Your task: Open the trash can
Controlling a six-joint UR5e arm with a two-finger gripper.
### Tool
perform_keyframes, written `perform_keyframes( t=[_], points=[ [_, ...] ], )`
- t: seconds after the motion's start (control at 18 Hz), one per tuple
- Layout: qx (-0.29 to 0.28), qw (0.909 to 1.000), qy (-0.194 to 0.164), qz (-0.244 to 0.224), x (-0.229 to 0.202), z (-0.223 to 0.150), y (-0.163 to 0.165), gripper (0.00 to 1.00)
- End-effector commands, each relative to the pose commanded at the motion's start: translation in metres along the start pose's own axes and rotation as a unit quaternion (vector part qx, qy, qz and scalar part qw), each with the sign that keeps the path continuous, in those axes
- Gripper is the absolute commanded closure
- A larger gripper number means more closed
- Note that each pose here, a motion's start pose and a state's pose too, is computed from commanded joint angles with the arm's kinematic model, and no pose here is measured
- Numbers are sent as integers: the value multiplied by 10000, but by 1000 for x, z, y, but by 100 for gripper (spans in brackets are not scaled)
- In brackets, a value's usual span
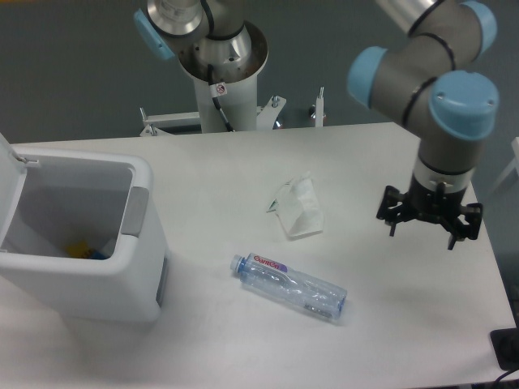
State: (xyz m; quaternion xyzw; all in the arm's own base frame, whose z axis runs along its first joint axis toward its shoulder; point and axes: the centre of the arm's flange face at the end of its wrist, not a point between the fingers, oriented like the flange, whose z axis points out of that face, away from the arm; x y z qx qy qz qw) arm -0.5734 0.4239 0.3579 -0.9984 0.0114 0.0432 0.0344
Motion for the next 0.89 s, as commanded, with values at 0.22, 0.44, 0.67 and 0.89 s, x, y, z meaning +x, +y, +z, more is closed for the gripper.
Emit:
perform_keyframes(
  t=[0.22, 0.44, 0.67, 0.89],
  points=[
    [-16, 9999, 9, 137, -6, 5, 3, 0],
    [-37, 9988, 67, 481, -3, 13, 3, 0],
    [-300, 9980, 40, 552, 6, 26, 4, 0],
    [-325, 9979, 46, 560, 8, 27, 3, 0]
  ],
)
